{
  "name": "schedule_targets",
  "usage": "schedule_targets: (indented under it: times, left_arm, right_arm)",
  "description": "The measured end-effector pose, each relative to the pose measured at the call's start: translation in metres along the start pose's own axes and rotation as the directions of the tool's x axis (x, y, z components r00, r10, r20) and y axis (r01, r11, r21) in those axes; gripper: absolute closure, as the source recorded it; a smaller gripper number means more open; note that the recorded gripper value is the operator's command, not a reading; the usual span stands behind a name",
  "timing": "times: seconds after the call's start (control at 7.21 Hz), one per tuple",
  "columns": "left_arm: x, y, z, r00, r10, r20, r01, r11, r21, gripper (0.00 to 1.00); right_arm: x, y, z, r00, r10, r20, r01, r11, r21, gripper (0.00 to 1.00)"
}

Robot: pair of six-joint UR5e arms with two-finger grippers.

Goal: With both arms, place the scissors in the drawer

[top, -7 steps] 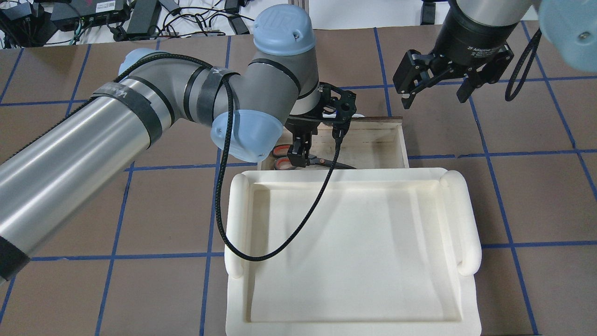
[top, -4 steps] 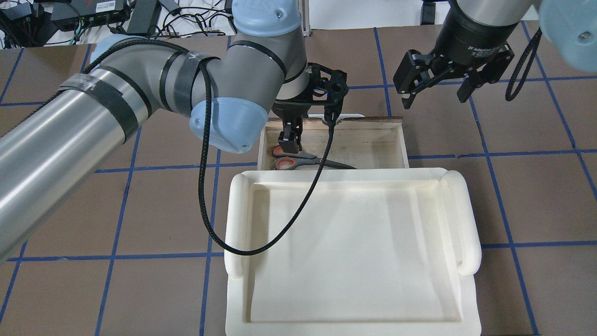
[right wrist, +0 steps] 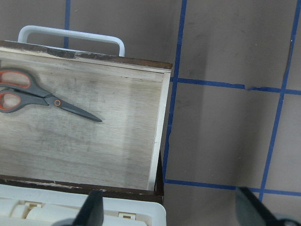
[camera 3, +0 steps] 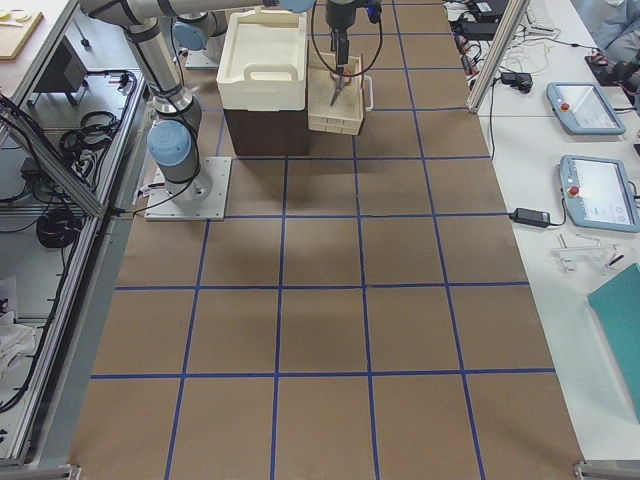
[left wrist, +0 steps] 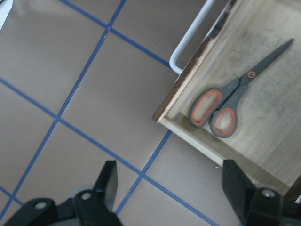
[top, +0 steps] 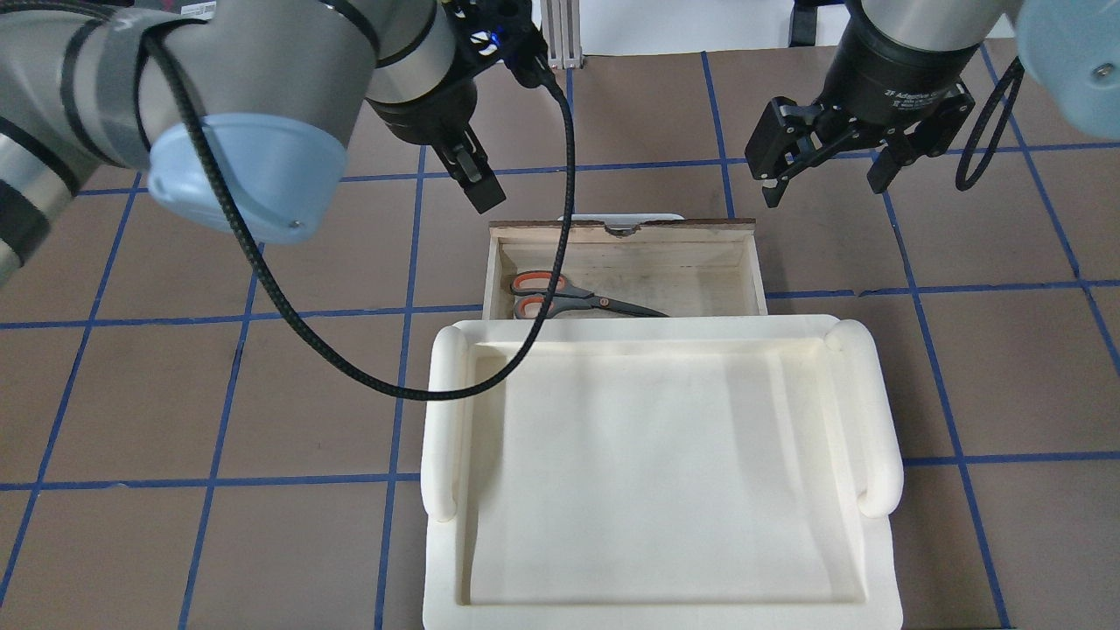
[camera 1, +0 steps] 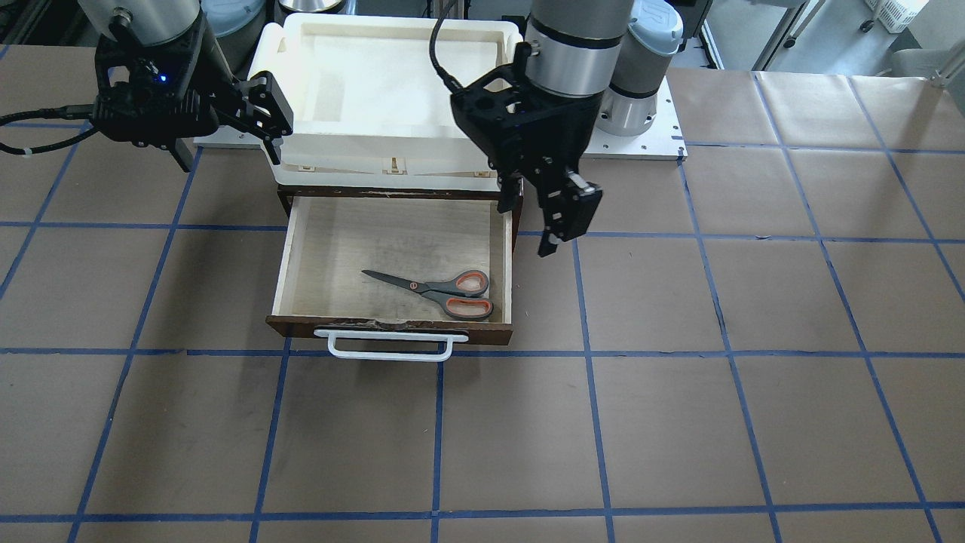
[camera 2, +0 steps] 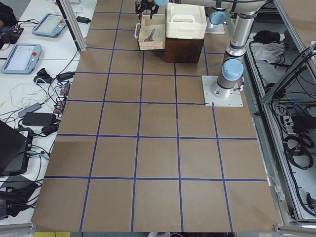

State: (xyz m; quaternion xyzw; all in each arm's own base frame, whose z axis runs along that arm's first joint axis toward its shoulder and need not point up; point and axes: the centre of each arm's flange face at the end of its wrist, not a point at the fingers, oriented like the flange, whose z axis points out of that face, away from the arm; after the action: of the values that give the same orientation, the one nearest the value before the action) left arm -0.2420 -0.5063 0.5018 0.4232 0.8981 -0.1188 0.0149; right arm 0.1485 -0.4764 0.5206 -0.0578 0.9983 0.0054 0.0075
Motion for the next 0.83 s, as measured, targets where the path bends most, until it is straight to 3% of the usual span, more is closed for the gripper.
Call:
schedule_targets:
  times: [0.14, 0.42, 0.69, 0.83]
  left_arm:
    - [-0.032, 0.025, -0.011, 0.979, -0.202, 0.011, 0.202, 0.979, -0.017, 0.0]
    - [-0.083, 0.077, -0.018, 0.881, -0.474, 0.021, 0.474, 0.877, -0.077, 0.0]
    - [-0.103, 0.112, -0.02, 0.756, -0.654, 0.034, 0.652, 0.747, -0.131, 0.0]
    - [-0.106, 0.119, -0.019, 0.712, -0.7, 0.055, 0.699, 0.7, -0.147, 0.0]
  right_arm:
    - [0.0, 0.0, 0.0, 1.0, -0.001, -0.001, 0.001, 1.0, 0.001, 0.0]
    - [0.0, 0.0, 0.0, 1.0, -0.005, -0.001, 0.005, 1.0, 0.003, 0.0]
    - [0.0, 0.0, 0.0, 1.0, -0.006, -0.001, 0.006, 1.0, 0.003, 0.0]
    - [0.0, 0.0, 0.0, 1.0, -0.006, -0.001, 0.006, 1.0, 0.003, 0.0]
